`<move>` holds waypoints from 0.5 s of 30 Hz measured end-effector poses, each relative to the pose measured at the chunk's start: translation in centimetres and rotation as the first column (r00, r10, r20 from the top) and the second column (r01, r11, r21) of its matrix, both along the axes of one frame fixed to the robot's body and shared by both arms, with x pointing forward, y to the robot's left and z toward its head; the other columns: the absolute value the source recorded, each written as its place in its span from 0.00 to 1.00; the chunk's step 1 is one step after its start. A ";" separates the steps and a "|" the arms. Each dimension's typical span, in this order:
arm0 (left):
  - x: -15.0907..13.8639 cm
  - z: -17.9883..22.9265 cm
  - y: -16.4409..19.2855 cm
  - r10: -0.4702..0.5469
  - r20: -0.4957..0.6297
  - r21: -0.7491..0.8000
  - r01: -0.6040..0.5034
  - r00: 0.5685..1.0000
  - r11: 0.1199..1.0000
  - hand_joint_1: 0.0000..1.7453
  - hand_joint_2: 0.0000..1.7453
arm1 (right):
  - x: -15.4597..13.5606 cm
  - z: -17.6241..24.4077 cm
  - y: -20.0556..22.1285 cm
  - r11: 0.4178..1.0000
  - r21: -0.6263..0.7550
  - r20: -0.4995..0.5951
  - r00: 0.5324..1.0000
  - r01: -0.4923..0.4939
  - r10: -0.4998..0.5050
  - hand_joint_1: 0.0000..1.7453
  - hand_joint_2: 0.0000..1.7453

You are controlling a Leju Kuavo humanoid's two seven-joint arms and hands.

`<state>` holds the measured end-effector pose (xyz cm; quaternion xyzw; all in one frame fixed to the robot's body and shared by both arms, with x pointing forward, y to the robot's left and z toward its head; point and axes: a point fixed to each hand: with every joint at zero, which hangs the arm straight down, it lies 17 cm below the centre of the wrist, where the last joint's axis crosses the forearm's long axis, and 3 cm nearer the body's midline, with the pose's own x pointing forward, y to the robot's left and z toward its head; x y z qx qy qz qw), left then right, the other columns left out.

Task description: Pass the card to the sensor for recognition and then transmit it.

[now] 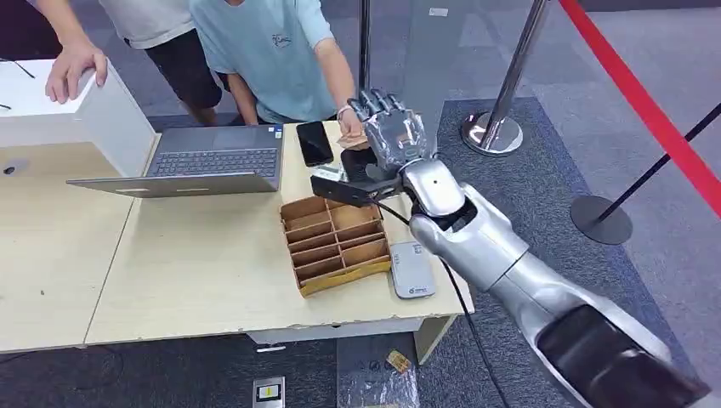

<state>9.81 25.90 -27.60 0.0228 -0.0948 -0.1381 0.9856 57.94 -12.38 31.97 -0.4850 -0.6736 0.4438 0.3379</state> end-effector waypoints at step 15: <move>0.0 0.0 -0.1 -0.010 -0.002 0.000 0.010 1.000 1.000 0.00 1.00 | -0.3 -1.8 1.9 0.999 0.019 -0.017 0.999 -0.038 0.039 1.00 1.00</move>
